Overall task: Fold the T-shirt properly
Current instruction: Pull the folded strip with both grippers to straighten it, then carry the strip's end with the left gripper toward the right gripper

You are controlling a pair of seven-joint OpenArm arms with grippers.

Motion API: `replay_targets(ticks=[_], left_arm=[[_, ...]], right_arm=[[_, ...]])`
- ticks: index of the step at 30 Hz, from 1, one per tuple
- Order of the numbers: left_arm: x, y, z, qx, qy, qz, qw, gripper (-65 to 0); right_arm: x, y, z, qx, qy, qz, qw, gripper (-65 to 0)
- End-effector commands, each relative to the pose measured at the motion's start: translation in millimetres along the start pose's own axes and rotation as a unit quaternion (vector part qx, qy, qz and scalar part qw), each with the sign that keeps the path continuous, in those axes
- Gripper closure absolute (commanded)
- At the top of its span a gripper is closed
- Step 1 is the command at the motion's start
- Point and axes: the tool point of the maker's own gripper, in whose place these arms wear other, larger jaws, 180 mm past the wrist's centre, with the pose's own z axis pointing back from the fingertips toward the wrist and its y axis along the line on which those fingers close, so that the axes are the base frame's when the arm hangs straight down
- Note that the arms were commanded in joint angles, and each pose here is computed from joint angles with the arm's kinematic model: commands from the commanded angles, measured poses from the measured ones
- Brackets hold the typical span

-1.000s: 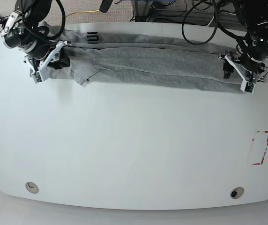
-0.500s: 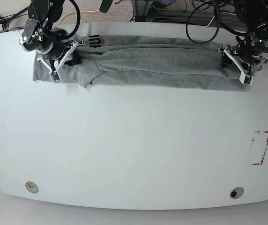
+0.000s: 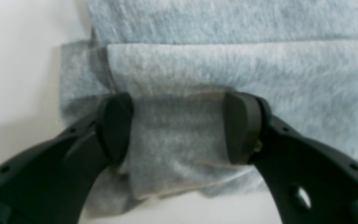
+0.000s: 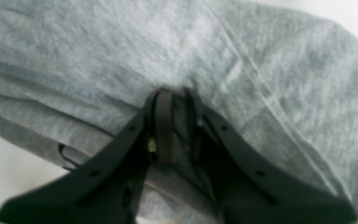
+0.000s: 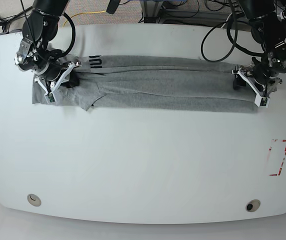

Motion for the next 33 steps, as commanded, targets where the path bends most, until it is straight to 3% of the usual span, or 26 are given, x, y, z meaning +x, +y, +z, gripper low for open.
replay_targets(ticks=[1,4,6,10,14,24,33], left_arm=[[19,2,11,-0.001,-0.023,-0.034,0.999,-42.8],[28,-4,18,-0.016,-0.036,-0.044,0.998,-42.9],[31,4,26,-0.013,-0.045,-0.028,0.999,-43.5],[44,15,40,-0.02,-0.081,0.013,0.996,-50.7],[43,40,50,-0.007,-0.086,0.035,0.996,-51.0],[19,57,30,-0.069,-0.072,0.127,0.987,-51.0],[1,49,7,-0.101,-0.043,0.167,0.98,-51.0]], right_arm=[[-18,-17,5,-0.035,0.051,0.005,0.9981,-8.7],[-18,-16,5,-0.034,0.05,0.005,0.9982,-8.7],[-18,-16,5,-0.034,0.051,0.005,0.9981,-8.7],[-19,-15,5,-0.032,0.051,0.003,0.9982,-8.6],[-22,-13,4,-0.03,0.052,0.0,0.9982,-8.4],[-19,-14,5,-0.031,0.048,0.001,0.9984,-8.4],[-17,-15,6,-0.032,0.046,0.001,0.9984,-8.2]])
